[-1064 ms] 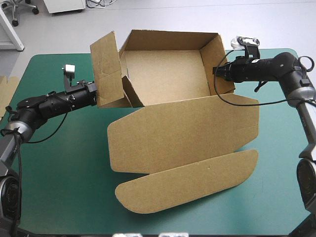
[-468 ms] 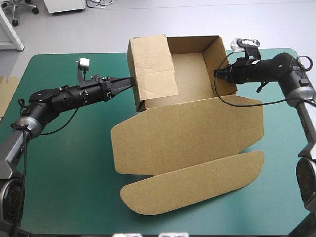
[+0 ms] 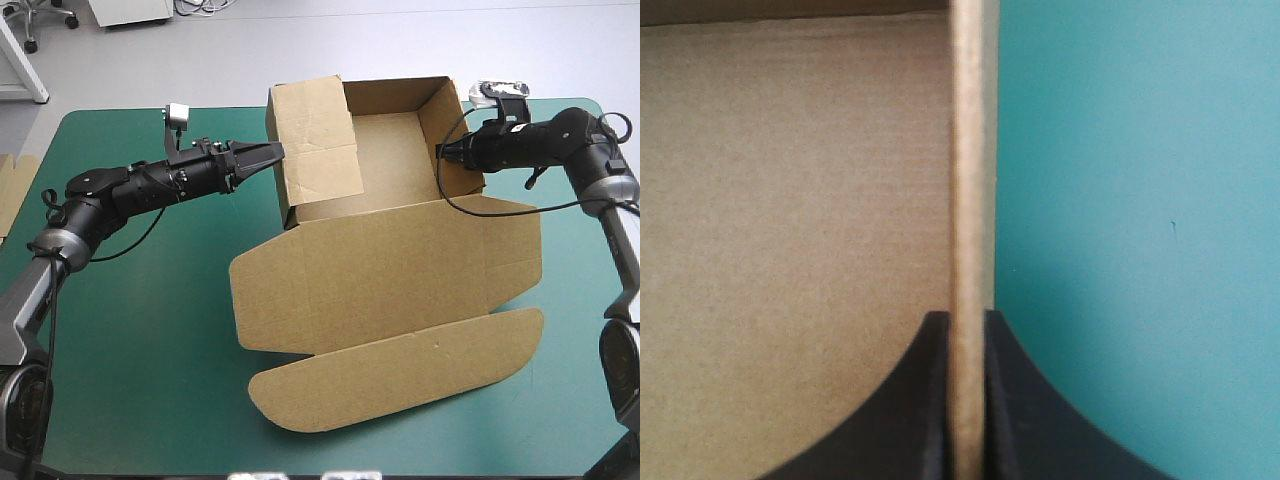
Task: Fold the box
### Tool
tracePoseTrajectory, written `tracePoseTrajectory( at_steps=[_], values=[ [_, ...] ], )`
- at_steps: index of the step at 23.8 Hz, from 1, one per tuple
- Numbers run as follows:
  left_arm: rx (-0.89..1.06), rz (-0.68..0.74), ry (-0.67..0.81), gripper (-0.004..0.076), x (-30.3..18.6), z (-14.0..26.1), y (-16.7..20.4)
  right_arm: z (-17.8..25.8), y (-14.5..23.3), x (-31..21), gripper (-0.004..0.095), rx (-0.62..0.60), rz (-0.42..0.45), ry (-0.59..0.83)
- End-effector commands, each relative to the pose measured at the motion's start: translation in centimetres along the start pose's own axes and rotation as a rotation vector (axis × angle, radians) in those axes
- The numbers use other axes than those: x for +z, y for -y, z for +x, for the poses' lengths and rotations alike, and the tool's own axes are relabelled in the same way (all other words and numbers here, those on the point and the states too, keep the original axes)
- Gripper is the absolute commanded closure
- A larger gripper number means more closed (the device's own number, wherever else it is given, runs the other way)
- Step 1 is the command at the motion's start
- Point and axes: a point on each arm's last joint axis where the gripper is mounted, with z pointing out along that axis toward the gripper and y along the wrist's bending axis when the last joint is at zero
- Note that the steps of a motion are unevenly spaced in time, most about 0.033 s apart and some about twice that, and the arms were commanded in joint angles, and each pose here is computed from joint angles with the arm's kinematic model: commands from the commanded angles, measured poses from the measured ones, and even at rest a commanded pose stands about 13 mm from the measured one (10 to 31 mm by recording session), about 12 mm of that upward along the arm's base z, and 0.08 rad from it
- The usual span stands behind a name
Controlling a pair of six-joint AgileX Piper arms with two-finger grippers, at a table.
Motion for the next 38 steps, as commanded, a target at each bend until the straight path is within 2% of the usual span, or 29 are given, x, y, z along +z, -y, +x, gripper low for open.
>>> tracePoseTrajectory(
  at_steps=[1,6,9,11,14,23,27,32,38],
  values=[
    [0.009,0.061,0.02,0.0326,0.2,-0.7,2.6,-1.7,-1.2,-2.6,0.0921,0.023,-0.021,0.117],
    [0.02,0.036,-0.031,0.0325,1.3,-0.2,3.4,-1.7,-1.2,-2.6,0.092,0.032,-0.02,0.116],
    [0.122,-0.145,-0.132,0.0325,2.1,-0.8,4.3,-1.4,-2.2,-2.0,0.0918,-0.007,0.019,0.084],
    [0.17,-0.225,-0.156,0.0325,2.4,-1.4,5.0,-1.4,-3.3,-1.5,0.0919,-0.03,0.035,0.086],
    [0.185,-0.305,-0.17,0.0326,2.4,-2.2,5.0,-1.5,-4.2,-1.2,0.0919,0.003,0.028,0.106],
    [0.21,-0.463,-0.261,0.0334,2.6,-3.5,4.0,-1.2,-5.1,-0.9,0.0917,0.037,0.014,0.078],
    [0.239,-0.525,-0.314,0.0336,3.8,-3.5,3.6,-1.2,-6.0,-0.6,0.0913,0.046,0.012,0.095],
    [0.322,-0.678,-0.396,0.0337,5.3,-3.4,3.2,-1.1,-6.1,-0.6,0.0911,0.062,0.013,0.083],
    [0.381,-0.759,-0.495,0.0337,7.3,-3.3,3.6,-1.0,-6.2,-0.5,0.0911,0.095,0.008,0.068]
  ],
)
